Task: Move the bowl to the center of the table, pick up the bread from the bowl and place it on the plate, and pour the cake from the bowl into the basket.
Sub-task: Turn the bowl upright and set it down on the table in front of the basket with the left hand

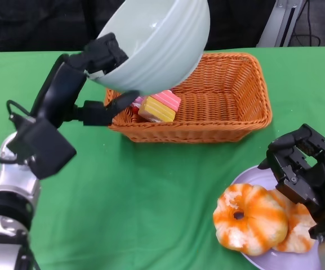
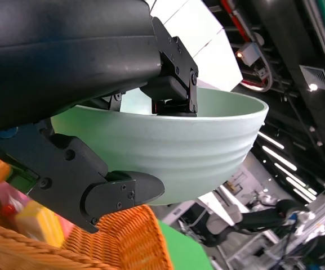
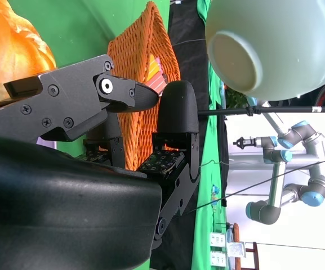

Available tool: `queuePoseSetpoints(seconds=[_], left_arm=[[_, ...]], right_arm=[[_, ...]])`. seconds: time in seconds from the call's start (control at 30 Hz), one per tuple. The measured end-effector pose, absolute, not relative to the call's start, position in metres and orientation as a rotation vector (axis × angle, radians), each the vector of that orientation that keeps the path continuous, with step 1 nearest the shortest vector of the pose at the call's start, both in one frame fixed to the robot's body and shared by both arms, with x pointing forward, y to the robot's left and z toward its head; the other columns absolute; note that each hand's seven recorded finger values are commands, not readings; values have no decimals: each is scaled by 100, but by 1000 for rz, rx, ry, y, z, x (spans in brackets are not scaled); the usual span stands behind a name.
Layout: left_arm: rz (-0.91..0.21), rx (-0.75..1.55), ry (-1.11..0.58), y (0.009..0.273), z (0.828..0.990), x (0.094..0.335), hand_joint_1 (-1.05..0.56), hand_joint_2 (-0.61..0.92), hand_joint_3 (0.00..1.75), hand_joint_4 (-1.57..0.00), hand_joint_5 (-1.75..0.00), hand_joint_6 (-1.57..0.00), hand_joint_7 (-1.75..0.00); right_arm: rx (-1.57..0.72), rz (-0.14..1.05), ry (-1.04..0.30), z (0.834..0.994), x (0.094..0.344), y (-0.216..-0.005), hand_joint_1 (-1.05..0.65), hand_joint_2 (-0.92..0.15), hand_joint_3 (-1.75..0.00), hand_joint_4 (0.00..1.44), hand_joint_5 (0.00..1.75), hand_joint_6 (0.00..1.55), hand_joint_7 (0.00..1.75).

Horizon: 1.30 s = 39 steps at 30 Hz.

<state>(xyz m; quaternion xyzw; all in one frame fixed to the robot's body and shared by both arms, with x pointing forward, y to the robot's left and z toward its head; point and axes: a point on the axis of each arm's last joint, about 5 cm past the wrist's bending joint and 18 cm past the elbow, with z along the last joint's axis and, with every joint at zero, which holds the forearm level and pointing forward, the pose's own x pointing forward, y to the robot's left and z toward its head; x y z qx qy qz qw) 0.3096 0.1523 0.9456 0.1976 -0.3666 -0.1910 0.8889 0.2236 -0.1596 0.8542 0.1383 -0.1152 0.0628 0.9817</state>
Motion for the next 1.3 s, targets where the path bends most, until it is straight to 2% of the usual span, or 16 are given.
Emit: queuePoseSetpoints(seconds=[0.1, 0.33, 0.63, 0.77, 0.9, 1.03, 1.17, 1.3], left_arm=[[-389, 449, -764, 155, 943, 308, 1, 60, 107, -61, -175, -65, -157], [-348, 597, -809, 170, 931, 297, -1, 64, 98, -59, -175, -65, -153], [-252, 764, -953, 183, 916, 286, -6, 65, 100, -60, -175, -62, -156], [-230, 811, -1001, 186, 907, 282, -7, 73, 85, -61, -175, -62, -155], [-200, 846, -1043, 190, 898, 277, -10, 84, 64, -58, -173, -61, -152], [-224, 873, -1078, 194, 890, 272, -10, 90, 49, -64, -156, -57, -153], [-231, 872, -1100, 198, 884, 267, -9, 92, 44, -67, -151, -57, -153], [-232, 877, -1101, 203, 875, 260, -10, 92, 43, -64, -159, -55, -157]], right_arm=[[279, 128, -232, 854, 224, -160, -15, -78, -62, 73, 161, 63, 129], [281, 125, -235, 855, 224, -160, -15, -78, -64, 73, 159, 64, 129], [283, 134, -240, 855, 224, -160, -15, -76, -67, 76, 157, 67, 128], [282, 129, -239, 855, 224, -160, -16, -74, -70, 75, 157, 66, 128], [281, 123, -238, 855, 224, -160, -16, -72, -74, 75, 157, 66, 128], [282, 123, -237, 855, 224, -160, -16, -72, -74, 75, 157, 66, 127], [281, 124, -234, 855, 224, -160, -15, -72, -73, 74, 157, 65, 128], [279, 122, -235, 855, 224, -160, -15, -72, -73, 74, 158, 65, 128]])
